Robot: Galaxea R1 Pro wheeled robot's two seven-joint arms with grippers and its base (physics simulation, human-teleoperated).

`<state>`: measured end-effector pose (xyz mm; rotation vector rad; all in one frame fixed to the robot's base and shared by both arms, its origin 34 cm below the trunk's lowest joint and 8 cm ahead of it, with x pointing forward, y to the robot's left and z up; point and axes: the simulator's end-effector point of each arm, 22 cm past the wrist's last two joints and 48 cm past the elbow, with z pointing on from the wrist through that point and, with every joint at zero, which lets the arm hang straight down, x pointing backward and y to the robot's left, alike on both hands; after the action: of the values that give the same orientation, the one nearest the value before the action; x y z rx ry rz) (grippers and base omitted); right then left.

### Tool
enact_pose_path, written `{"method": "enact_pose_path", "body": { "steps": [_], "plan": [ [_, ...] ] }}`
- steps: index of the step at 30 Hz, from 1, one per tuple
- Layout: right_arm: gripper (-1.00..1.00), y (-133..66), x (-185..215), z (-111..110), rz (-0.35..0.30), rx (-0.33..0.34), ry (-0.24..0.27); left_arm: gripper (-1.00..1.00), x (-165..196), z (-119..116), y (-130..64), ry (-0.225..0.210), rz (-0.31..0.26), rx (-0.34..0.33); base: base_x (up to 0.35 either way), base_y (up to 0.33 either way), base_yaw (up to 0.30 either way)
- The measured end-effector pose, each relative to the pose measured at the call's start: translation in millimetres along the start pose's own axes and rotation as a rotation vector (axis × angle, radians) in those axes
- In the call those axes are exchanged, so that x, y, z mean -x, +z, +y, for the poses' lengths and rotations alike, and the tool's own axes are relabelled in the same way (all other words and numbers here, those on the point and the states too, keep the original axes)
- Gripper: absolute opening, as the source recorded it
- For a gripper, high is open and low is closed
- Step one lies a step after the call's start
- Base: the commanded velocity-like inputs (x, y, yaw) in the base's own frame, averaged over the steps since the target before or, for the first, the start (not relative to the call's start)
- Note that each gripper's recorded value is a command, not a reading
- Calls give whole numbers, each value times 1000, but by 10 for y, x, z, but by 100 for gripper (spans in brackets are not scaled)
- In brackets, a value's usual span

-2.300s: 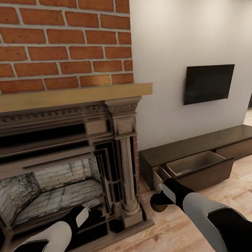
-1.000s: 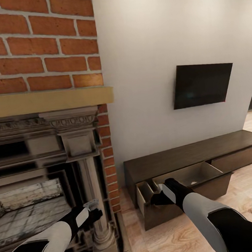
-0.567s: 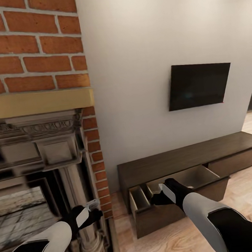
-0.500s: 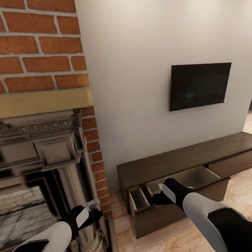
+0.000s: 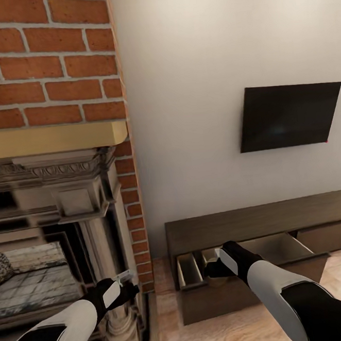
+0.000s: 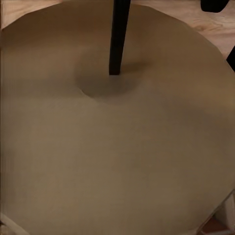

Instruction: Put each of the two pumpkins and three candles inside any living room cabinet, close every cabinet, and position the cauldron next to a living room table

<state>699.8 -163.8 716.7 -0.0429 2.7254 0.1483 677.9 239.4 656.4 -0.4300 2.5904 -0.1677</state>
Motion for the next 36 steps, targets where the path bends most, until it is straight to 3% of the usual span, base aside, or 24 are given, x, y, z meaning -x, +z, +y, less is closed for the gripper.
{"method": "enact_pose_path", "body": {
  "steps": [11, 26, 36],
  "plan": [
    [-100, -6, 0, -4, -1, -2, -2, 100, 3, -2, -6, 0, -1, 0, 156, -283, 24],
    [-100, -29, 18, 2, -6, -1, -1, 100, 19, -17, -23, 0, -6, -3, 156, -272, 245],
    [-100, -30, 18, 0, -6, -1, -2, 100, 15, -44, -25, 2, -6, -6, 13, -296, 26]
  ]
}}
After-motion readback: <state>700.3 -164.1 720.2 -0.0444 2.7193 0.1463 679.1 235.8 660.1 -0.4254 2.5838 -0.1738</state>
